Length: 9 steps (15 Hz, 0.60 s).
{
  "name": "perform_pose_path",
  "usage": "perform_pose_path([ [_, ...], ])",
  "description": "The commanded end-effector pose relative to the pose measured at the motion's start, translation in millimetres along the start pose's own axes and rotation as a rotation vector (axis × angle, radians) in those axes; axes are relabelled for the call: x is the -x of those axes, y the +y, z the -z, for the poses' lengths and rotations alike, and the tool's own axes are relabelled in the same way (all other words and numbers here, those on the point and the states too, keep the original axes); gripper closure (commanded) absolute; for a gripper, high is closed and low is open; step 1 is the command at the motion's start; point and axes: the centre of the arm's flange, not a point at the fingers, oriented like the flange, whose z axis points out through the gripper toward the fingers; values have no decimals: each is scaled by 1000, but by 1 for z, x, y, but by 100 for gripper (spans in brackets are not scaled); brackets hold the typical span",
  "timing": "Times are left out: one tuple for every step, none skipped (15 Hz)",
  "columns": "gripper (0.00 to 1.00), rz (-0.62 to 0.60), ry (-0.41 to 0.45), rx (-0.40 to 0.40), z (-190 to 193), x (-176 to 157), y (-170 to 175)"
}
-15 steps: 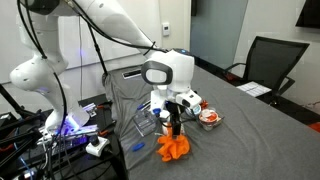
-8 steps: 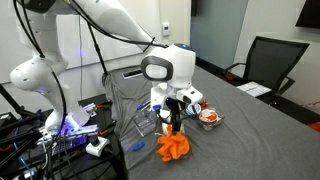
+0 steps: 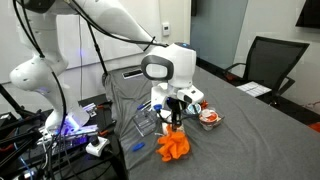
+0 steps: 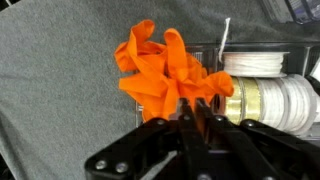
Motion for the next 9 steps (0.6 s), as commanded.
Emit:
perform_pose_path([
  [100, 0, -3, -29, 10, 6, 8],
  [100, -1, -2, -29, 10, 6, 8],
  [100, -2, -1, -29, 11, 7, 9],
  [100, -3, -1, -30, 11, 7, 10],
  [100, -3, 0, -29, 11, 7, 11],
  [100, -4, 1, -28, 11, 7, 12],
  [100, -3, 2, -20, 10, 8, 12],
  [100, 0, 3, -10, 9, 8, 12],
  [100, 4, 4, 11, 4, 8, 12],
])
